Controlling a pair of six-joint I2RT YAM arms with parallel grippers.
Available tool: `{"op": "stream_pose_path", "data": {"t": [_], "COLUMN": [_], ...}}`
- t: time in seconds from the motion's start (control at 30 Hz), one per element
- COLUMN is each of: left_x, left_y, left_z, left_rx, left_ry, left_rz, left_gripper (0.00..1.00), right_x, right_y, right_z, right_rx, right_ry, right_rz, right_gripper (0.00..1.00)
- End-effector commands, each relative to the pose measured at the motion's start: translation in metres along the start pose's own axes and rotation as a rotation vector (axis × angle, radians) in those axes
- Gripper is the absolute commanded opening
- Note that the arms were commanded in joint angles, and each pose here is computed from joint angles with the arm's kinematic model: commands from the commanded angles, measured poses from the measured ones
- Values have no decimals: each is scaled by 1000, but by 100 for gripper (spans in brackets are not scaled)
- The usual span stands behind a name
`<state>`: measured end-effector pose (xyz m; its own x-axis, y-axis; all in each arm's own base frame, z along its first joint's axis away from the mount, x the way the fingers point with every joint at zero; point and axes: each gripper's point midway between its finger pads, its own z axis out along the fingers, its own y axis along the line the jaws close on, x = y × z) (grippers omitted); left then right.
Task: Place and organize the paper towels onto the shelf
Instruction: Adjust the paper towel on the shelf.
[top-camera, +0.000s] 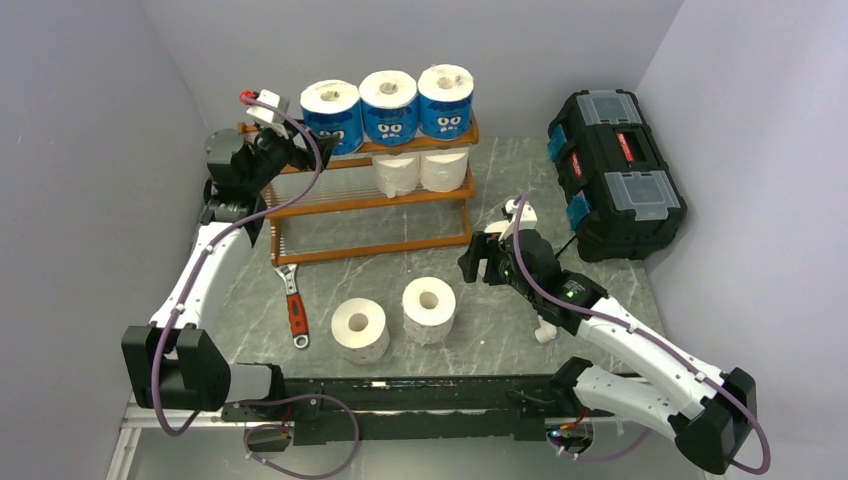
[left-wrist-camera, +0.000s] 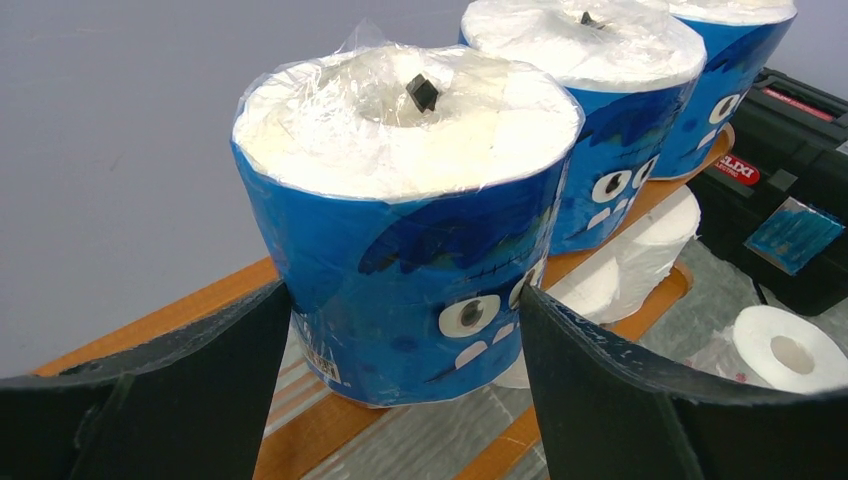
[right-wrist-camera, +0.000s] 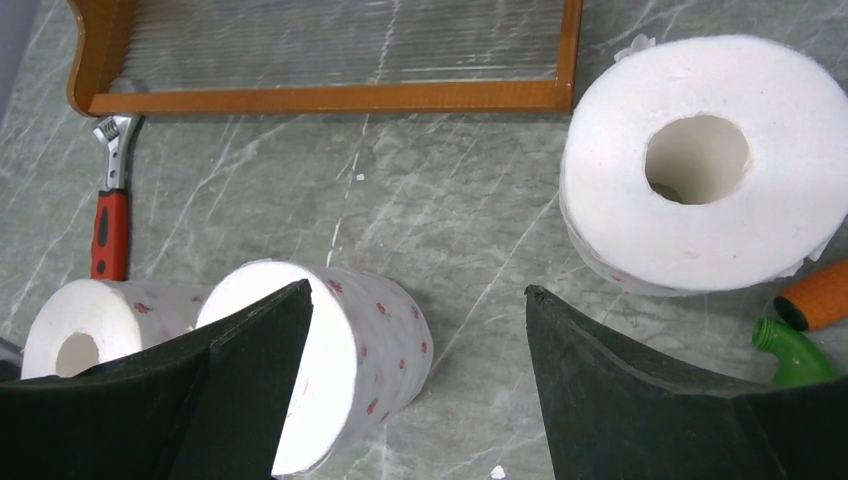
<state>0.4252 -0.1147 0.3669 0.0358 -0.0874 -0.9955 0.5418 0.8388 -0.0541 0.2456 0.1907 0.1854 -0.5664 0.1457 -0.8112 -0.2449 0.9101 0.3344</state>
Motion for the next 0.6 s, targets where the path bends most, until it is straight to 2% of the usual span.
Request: {"op": "stream_pose_path", "data": {"t": [0.0, 0.2, 0.57], "left_x": [-29, -29, -38], "left_y": [-8, -5, 8], "left_z": [-5, -9, -18], "left_rx": [16, -12, -110], "left_ry": [-117, -142, -223], "left_rz": [64, 79, 111], "left_gripper": [83, 80, 81], "right_x": [-12, -11, -11], "right_y": [2, 2, 0], "right_z": [1, 3, 4], "right_rx": [0, 1, 10], "right_ry": [-43, -38, -37], "right_rz": [-5, -7, -7], "right_gripper": [81, 81, 81]}}
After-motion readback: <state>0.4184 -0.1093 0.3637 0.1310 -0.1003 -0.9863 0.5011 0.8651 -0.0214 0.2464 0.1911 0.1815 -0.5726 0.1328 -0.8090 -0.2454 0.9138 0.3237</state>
